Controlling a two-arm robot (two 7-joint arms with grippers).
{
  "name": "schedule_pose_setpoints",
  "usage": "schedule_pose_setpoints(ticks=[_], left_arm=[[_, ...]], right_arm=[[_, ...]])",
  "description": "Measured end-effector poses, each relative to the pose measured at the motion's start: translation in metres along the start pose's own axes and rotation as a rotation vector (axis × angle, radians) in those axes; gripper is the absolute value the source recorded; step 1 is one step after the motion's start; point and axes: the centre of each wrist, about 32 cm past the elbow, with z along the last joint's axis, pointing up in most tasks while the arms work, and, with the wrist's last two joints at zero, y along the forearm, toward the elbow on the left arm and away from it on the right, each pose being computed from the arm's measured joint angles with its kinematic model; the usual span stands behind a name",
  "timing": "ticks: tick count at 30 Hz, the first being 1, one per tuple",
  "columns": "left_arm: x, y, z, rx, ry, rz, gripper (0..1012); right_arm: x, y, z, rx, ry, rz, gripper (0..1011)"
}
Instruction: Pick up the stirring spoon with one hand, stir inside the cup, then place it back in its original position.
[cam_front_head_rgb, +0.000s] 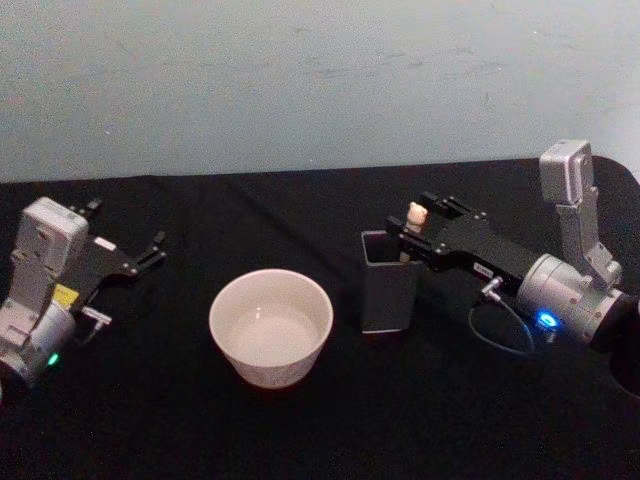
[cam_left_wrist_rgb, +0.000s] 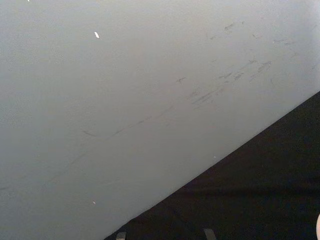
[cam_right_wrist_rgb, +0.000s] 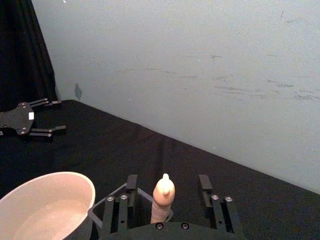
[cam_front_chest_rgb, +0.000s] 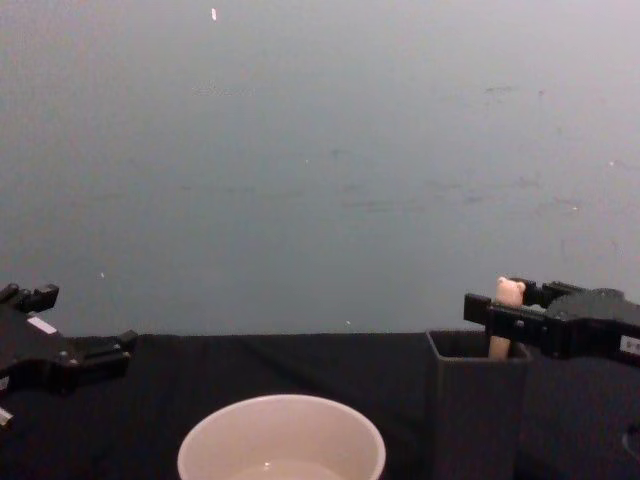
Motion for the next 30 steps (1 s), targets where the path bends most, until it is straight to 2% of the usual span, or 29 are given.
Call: schedule_pose_setpoints(ticks=[2, 3, 6, 8, 10, 15, 19, 30], left_arm=[[0.0, 0.0, 0.0, 0.0, 0.0, 0.0, 1001], [0.0, 0.0, 0.0, 0.0, 0.0, 0.0, 1001], [0.0, 0.0, 0.0, 0.0, 0.0, 0.0, 1001], [0.0, 0.0, 0.0, 0.0, 0.0, 0.0, 1001], [0.0, 0.0, 0.0, 0.0, 0.0, 0.0, 1001], [0.0, 0.0, 0.0, 0.0, 0.0, 0.0, 1001], [0.0, 0.0, 0.0, 0.0, 0.0, 0.0, 1001], [0.0, 0.0, 0.0, 0.0, 0.0, 0.0, 1001]], right_arm=[[0.0, 0.0, -0.0001, 0.0, 0.0, 0.0, 733], [0.0, 0.0, -0.0001, 0.0, 0.0, 0.0, 678], [0.0, 0.0, -0.0001, 0.0, 0.0, 0.0, 611], [0.0, 0.0, -0.0002, 0.001, 0.0, 0.0, 507], [0.0, 0.0, -0.0001, 0.001, 0.0, 0.0, 476], [0.0001, 0.0, -0.0002, 0.001, 0.0, 0.0, 283], [0.0, 0.0, -0.0001, 0.002, 0.0, 0.0, 215], [-0.0008, 0.0, -0.0001, 0.007, -0.001, 0.008, 215]])
